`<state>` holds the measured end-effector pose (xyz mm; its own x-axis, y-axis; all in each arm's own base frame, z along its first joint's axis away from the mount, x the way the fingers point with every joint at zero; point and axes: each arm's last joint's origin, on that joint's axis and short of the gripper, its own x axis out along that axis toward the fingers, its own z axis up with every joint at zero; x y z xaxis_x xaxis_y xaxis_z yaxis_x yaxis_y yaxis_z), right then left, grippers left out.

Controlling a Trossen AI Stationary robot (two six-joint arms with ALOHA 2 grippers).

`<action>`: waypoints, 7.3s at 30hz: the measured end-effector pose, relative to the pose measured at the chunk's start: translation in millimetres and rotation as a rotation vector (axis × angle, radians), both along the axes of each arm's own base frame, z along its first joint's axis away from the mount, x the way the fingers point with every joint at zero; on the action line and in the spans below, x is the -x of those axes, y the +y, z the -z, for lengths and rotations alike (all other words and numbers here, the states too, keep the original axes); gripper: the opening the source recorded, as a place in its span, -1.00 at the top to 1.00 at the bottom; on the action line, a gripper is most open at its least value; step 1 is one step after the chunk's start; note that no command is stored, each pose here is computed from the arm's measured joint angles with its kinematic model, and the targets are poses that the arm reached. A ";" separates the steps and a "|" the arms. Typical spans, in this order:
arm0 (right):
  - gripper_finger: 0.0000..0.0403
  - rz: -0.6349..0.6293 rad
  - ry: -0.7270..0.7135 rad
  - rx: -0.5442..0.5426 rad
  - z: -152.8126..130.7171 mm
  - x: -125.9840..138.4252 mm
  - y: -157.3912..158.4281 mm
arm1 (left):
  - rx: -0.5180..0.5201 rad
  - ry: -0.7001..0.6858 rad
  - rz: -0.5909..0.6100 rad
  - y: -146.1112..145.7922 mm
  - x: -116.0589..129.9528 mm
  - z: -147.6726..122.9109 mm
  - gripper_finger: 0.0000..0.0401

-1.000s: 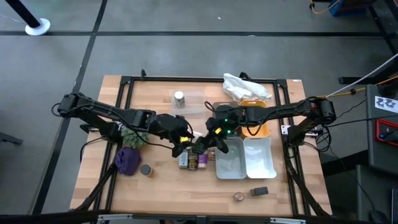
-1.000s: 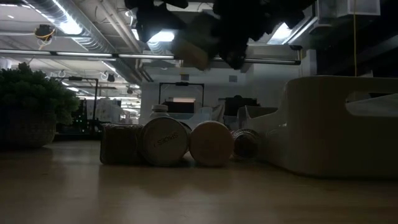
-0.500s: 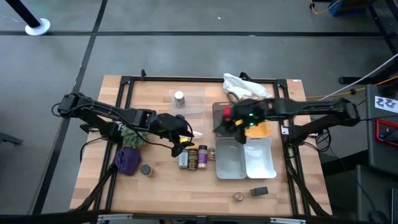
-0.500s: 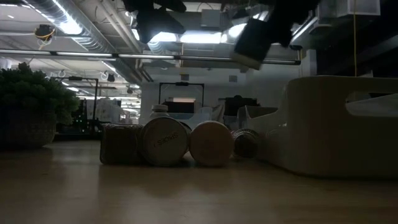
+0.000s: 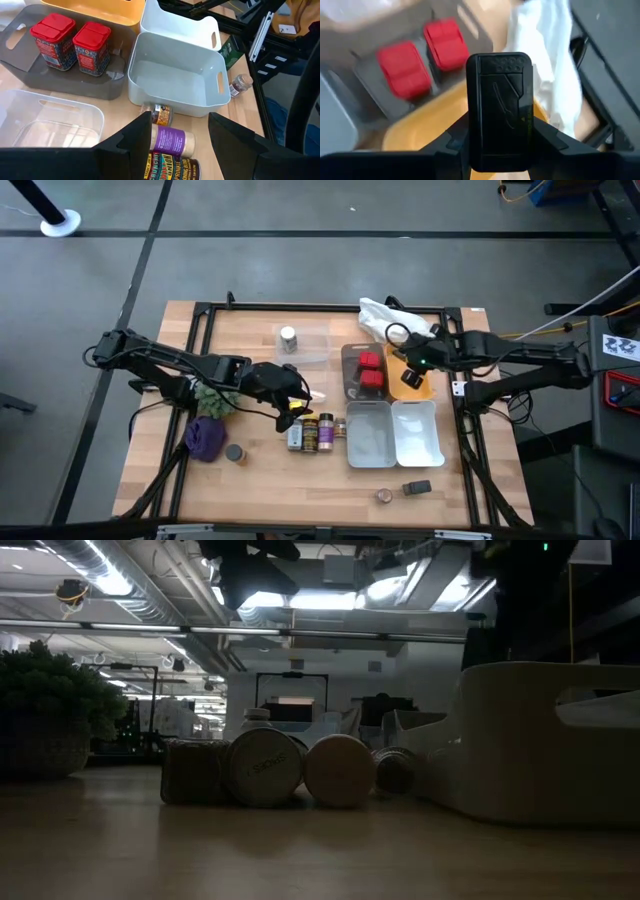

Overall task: Sort spices by type
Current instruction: Put the top black seasoning can into the yellow bin, then put the black seasoning can into the yellow bin

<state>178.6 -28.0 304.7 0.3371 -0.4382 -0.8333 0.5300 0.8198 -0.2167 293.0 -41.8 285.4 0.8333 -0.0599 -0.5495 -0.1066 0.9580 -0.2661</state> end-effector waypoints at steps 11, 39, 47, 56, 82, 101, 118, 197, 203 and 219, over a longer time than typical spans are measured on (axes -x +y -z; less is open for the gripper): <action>0.35 -0.022 0.144 -0.124 58.0 11.9 -34.4 | -0.019 -0.002 0.012 0.0 0.0 -0.1 0.10; 0.27 -0.020 0.023 -0.244 109.3 22.4 -76.9 | -0.023 -0.002 0.011 0.1 0.0 -0.1 0.10; 0.26 -0.011 0.054 -0.249 114.7 20.0 -78.7 | -0.023 -0.002 0.011 0.1 0.0 0.0 0.10; 0.26 -0.010 0.054 -0.249 114.7 20.0 -78.7 | -0.023 -0.002 0.011 0.1 0.0 0.0 0.10; 0.14 0.047 0.046 -0.252 114.7 20.4 -79.1 | -0.023 -0.002 0.011 0.1 0.0 0.0 0.10; -0.12 0.064 0.179 -0.310 54.3 25.0 -76.8 | -0.020 -0.002 0.009 0.1 0.0 0.0 0.10; -0.12 -0.197 -0.053 -0.724 0.0 28.6 -3.7 | -0.024 -0.002 0.012 0.1 0.0 0.0 0.10; 0.37 -0.514 0.283 -0.550 112.0 5.9 262.8 | -0.020 -0.001 0.011 -0.2 0.1 0.2 0.10; 0.37 -0.516 0.291 -0.559 82.1 -3.9 259.3 | -0.020 -0.002 0.011 -0.2 0.1 0.2 0.10; 0.37 -0.542 0.441 -0.301 1.0 -38.6 196.9 | -0.023 -0.002 0.012 -0.2 0.1 0.2 0.10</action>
<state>217.2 169.0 303.7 0.0488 -0.0382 -0.9981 -0.0475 0.9981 -0.0405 293.0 -42.0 285.2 0.8336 -0.0578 -0.5494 -0.0942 0.9651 -0.2445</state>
